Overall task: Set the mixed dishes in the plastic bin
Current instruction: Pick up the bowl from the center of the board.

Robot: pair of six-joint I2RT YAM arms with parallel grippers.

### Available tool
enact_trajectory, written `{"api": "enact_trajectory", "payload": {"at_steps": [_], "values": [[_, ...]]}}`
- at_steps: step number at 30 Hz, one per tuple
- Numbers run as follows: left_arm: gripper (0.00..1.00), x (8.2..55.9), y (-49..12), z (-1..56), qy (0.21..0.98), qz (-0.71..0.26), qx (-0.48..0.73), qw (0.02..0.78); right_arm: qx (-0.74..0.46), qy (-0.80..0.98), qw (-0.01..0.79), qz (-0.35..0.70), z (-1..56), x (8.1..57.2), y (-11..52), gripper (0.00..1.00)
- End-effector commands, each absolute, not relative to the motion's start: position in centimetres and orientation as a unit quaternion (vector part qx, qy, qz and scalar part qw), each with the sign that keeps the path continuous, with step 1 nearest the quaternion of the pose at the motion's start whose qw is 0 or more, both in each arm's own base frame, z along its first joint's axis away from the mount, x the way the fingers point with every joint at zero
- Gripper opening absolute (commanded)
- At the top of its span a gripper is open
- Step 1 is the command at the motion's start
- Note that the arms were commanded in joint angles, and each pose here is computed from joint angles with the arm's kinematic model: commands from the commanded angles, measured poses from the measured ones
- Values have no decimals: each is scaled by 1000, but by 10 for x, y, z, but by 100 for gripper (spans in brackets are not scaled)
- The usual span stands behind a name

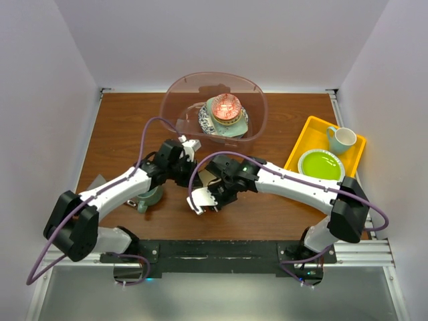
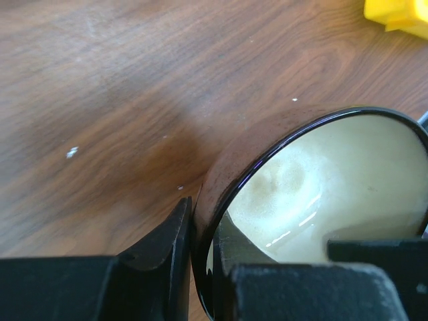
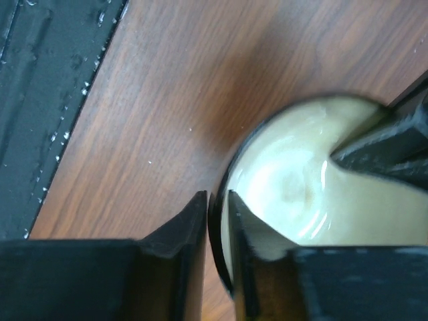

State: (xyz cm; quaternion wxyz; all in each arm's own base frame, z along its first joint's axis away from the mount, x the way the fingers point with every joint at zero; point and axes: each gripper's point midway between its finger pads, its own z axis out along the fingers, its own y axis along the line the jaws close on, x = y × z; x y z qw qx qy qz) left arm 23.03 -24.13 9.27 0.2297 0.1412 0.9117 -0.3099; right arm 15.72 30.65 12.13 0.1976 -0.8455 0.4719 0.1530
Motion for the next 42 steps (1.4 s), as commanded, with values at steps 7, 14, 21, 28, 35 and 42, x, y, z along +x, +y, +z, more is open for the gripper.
{"api": "enact_trajectory", "payload": {"at_steps": [7, 14, 21, 28, 35, 42], "values": [[0, 254, -222, 151, 881, -319, 130, 326, -833, 477, 234, 154, 137, 163, 302, 58], [0, 266, -197, 166, 877, -302, 106, 359, -821, 484, 258, 161, 143, 167, 296, 79], [0, 271, -187, 175, 877, -280, 106, 375, -787, 504, 293, 201, 164, 177, 279, 88], [0, 275, -179, 200, 865, -268, 108, 410, -754, 523, 324, 229, 176, 186, 260, 96], [0, 275, -177, 231, 842, -272, 116, 451, -722, 544, 353, 241, 188, 198, 244, 98], [0, 276, -176, 270, 811, -279, 127, 497, -708, 554, 362, 245, 191, 202, 237, 98]]}}
